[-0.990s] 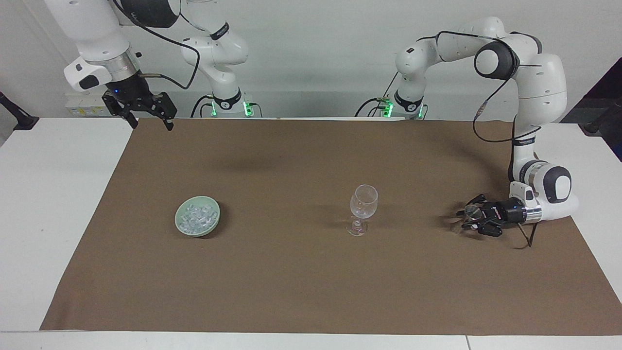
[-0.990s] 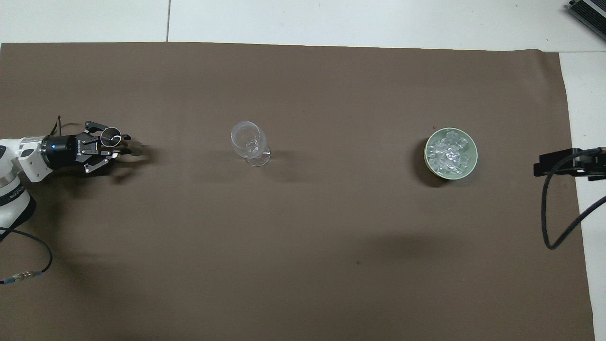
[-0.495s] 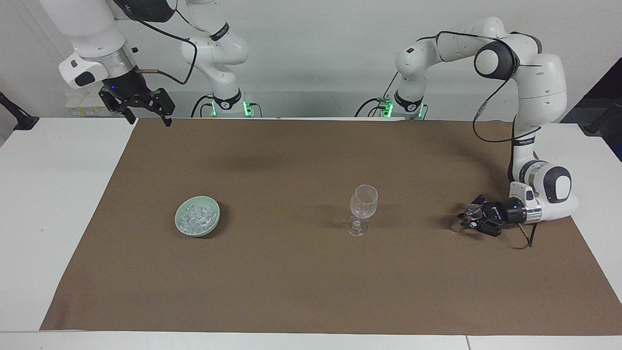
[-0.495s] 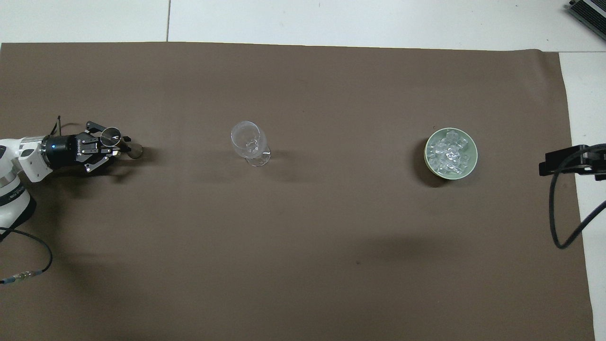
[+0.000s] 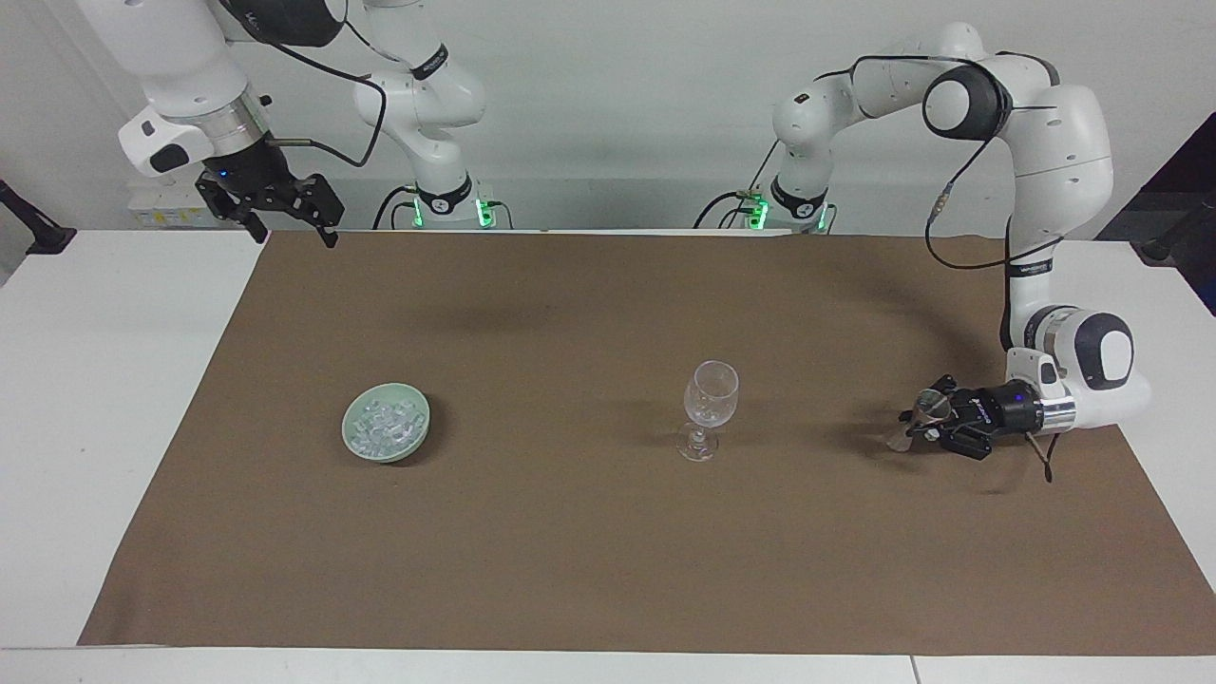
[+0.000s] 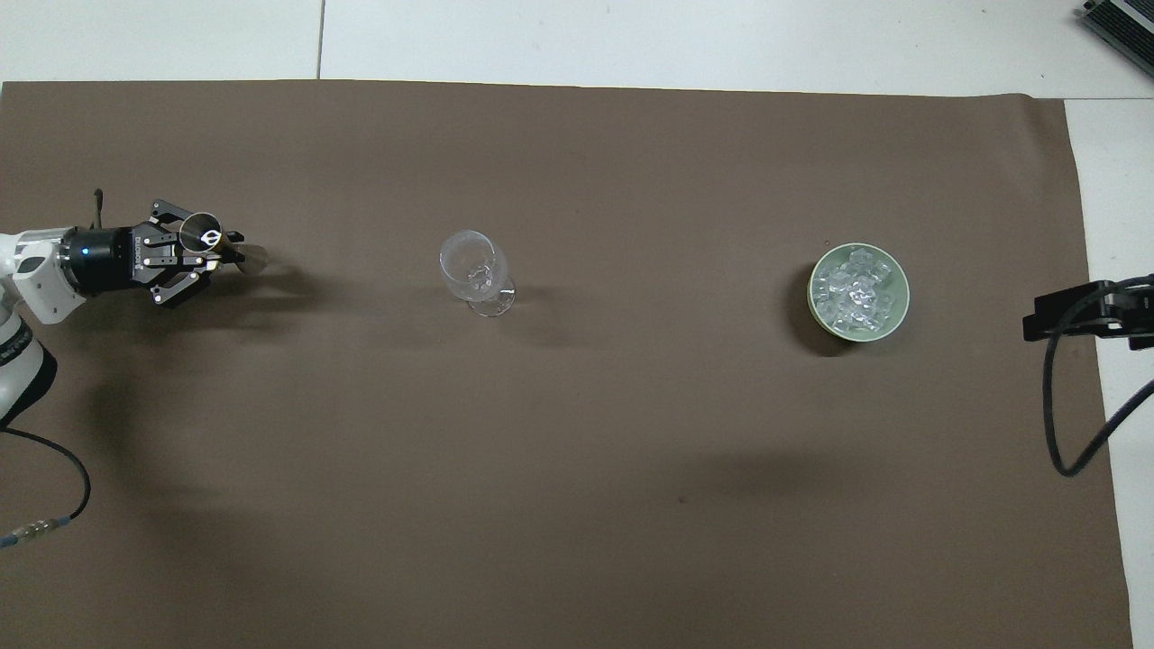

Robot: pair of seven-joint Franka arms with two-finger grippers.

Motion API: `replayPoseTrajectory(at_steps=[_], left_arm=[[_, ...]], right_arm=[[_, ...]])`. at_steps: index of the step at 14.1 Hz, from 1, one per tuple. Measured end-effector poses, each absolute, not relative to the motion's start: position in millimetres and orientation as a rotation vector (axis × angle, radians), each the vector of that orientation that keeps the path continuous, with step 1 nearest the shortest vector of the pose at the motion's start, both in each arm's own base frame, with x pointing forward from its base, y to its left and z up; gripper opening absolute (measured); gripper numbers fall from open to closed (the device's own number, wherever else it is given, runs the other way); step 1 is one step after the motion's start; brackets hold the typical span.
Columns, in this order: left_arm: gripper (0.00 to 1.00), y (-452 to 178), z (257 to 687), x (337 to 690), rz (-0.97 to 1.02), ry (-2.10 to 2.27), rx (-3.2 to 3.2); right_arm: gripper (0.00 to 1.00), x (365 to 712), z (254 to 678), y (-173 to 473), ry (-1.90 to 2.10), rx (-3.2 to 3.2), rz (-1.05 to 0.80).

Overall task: Pour wine and add ice with both arms
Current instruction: 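Lift the jigger with the left gripper and carry it toward the glass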

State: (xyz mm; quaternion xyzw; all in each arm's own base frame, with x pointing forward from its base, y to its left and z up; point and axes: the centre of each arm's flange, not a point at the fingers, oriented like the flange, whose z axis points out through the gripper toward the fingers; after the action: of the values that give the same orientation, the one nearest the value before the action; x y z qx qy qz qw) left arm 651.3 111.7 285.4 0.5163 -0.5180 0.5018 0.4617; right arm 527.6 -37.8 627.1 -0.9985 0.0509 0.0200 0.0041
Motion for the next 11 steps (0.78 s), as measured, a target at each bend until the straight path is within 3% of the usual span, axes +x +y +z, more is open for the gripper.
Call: replayPoseTrajectory(at_steps=[4,11], left_arm=[[0.23,56.2,336.3,660.9,1.174,-1.347,1.231],[0.22,-62.4,363.3,668.6,1.109,-1.439,1.145]], right_arm=[[1.00,530.0,621.6,-37.9,0.159,-3.129,0.047],[1.00,531.2,615.1,-37.7,0.159,-3.129,0.046]])
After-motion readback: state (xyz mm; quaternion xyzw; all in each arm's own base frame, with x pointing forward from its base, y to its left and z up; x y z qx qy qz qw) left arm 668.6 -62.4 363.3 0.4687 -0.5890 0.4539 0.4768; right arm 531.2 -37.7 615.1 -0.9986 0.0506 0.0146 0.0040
